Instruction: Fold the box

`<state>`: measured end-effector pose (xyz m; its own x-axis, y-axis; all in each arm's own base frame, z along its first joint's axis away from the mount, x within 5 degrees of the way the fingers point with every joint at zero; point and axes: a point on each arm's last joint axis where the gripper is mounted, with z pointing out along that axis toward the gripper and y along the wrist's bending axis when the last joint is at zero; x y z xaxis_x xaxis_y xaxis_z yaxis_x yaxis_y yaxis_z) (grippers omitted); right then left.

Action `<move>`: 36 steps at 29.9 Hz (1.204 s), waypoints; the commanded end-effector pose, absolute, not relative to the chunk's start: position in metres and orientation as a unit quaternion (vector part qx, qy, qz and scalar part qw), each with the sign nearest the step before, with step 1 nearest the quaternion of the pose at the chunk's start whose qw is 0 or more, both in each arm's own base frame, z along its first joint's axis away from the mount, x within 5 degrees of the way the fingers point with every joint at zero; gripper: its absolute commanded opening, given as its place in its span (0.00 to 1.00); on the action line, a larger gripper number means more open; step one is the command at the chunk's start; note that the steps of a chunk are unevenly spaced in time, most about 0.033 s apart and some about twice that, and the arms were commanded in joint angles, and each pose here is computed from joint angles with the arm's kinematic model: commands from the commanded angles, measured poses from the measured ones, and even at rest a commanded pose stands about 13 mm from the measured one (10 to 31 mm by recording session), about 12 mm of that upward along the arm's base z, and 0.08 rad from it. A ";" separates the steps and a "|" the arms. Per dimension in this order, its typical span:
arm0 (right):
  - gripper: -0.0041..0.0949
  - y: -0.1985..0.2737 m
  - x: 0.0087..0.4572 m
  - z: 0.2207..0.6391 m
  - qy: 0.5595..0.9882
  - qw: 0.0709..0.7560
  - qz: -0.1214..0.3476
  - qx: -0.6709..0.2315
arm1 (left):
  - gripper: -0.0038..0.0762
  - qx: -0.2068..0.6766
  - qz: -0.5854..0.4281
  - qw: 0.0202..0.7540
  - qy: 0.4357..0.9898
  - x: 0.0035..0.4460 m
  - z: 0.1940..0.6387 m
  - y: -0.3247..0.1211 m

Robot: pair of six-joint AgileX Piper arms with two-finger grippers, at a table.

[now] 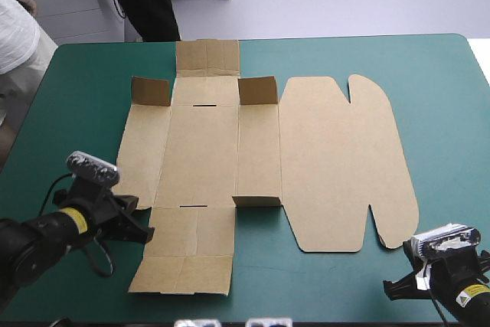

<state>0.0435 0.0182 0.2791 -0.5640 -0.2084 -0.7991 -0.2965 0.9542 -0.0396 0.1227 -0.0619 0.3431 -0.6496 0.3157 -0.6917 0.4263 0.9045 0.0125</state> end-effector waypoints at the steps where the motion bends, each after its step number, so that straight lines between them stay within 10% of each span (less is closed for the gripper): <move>1: 0.03 0.017 0.047 0.292 0.865 0.479 0.038 -0.143 | 0.07 0.239 -0.064 0.390 0.887 0.150 0.365 -0.077; 12: 0.03 0.016 0.047 0.292 0.866 0.478 0.029 -0.145 | 0.07 0.248 -0.096 0.373 0.889 0.202 0.380 -0.080; 36: 0.03 0.016 0.047 0.292 0.866 0.478 0.033 -0.143 | 0.07 0.053 -0.210 0.318 0.923 0.222 0.350 0.071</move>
